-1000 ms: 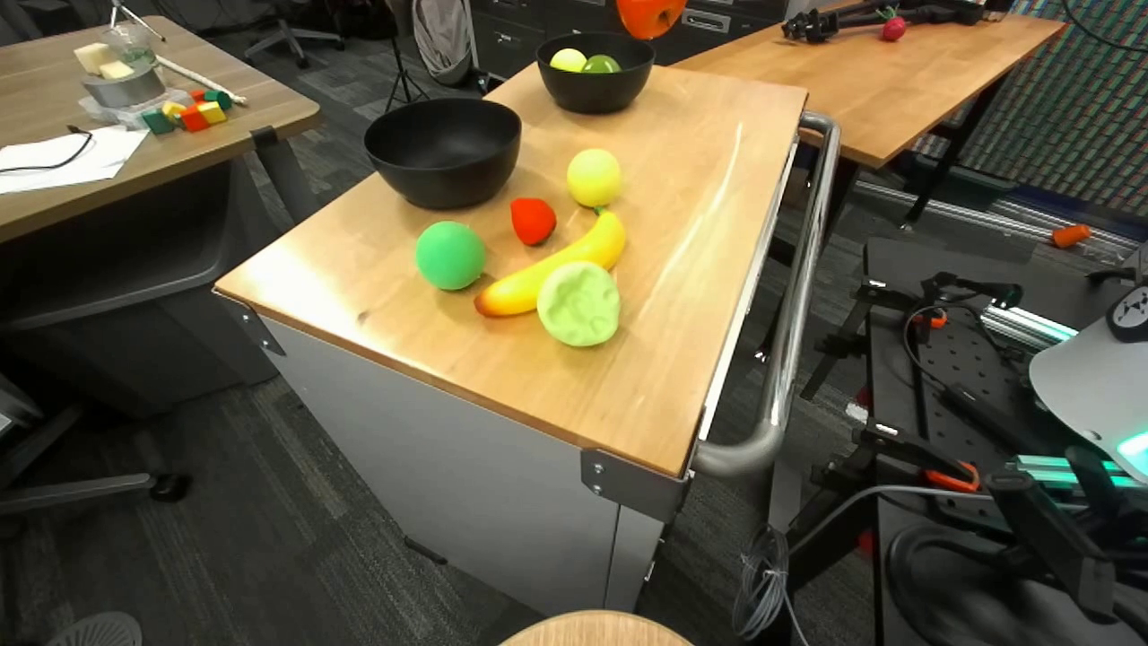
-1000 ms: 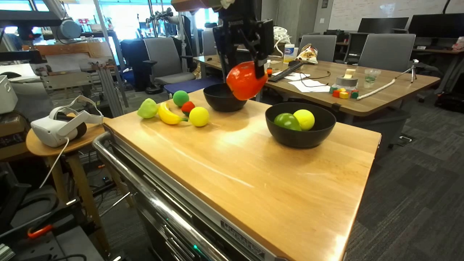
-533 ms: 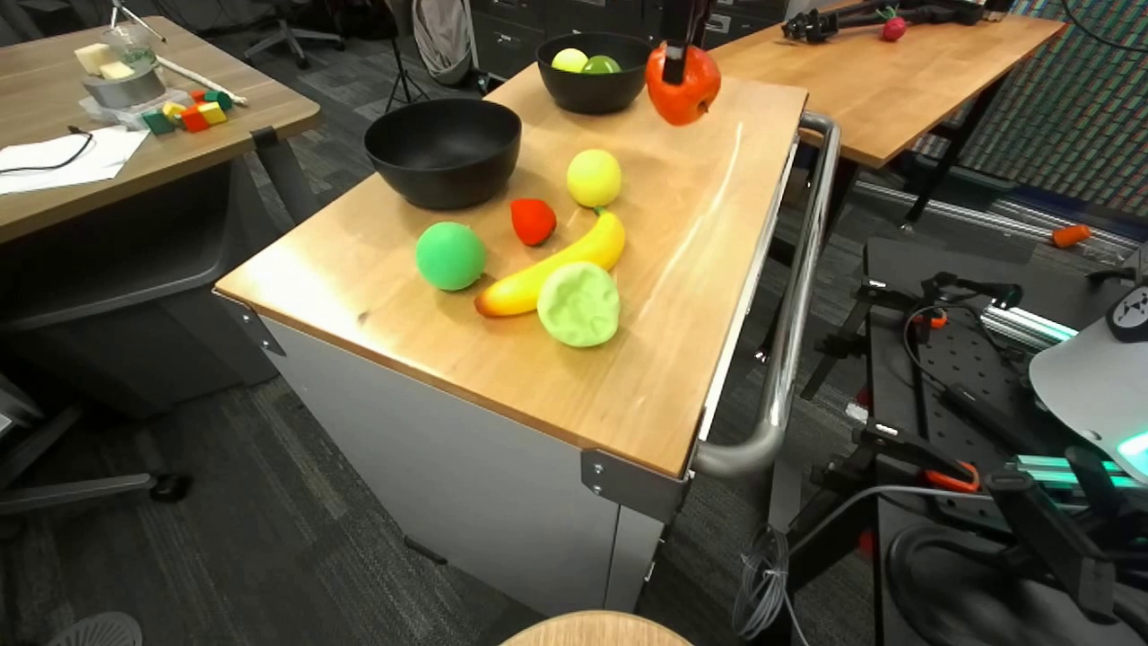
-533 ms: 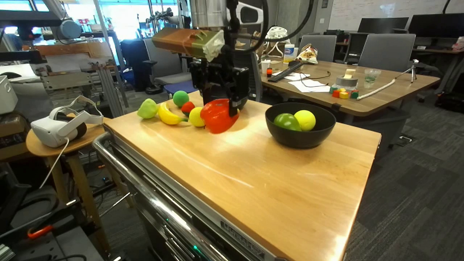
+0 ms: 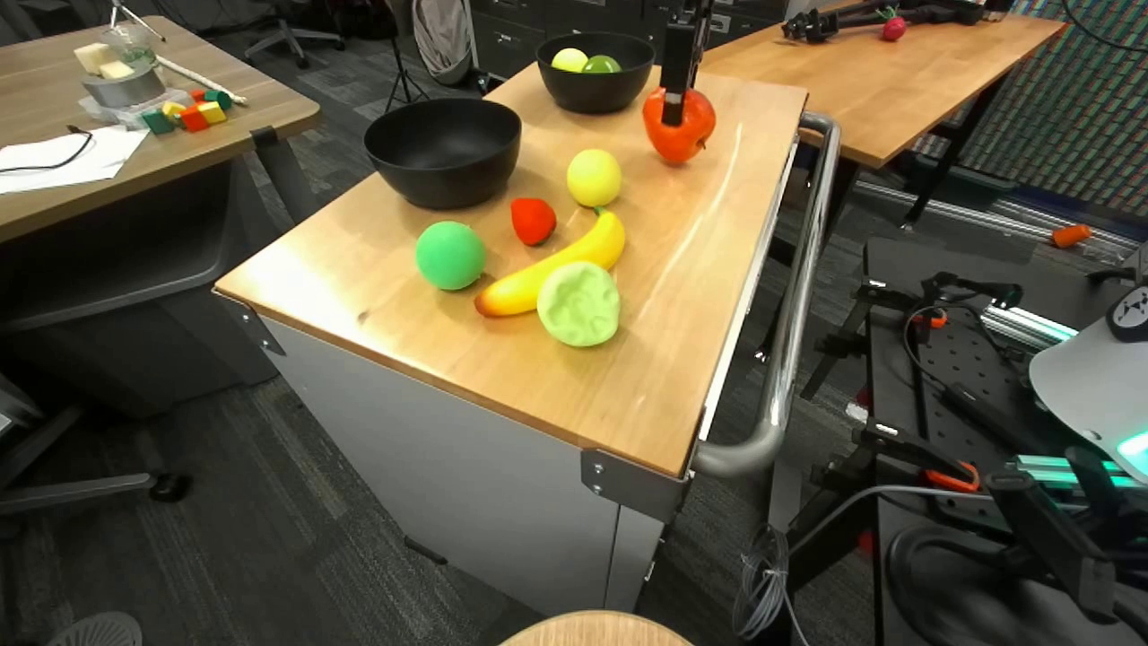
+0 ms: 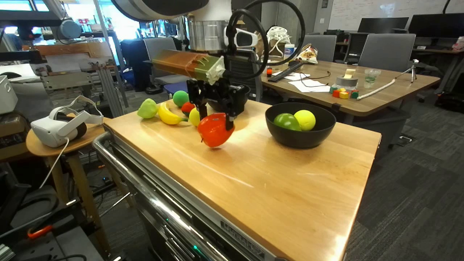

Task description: Remove the fruits and vegetables from the black bowls and place them on the countertop

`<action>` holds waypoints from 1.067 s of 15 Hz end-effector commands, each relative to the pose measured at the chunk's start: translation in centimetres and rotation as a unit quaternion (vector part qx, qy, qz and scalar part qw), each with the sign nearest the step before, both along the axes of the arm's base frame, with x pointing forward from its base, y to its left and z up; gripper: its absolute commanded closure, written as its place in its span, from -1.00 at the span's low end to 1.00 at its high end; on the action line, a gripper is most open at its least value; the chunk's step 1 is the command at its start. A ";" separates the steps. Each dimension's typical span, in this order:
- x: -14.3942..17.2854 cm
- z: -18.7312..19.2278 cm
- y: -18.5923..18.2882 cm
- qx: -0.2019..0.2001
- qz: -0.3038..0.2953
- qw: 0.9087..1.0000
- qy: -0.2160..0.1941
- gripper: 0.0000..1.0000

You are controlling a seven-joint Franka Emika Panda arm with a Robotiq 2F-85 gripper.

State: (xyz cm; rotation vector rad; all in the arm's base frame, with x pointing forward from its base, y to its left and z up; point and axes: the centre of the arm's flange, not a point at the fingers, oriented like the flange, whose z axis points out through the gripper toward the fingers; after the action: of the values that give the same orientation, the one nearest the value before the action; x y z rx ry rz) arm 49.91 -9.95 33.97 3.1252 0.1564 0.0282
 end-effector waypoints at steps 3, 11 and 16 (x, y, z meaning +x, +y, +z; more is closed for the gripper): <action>-0.1 4.2 0.1 -0.016 0.029 0.999 -0.020 -1.00; 3.5 11.3 -4.5 -0.143 -0.002 0.970 -0.198 -1.00; 8.4 7.4 -8.4 -0.123 -0.050 0.966 -0.222 -1.00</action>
State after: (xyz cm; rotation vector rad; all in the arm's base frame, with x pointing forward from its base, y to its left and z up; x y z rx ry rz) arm 54.18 -16.48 43.10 2.7913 0.0504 0.6058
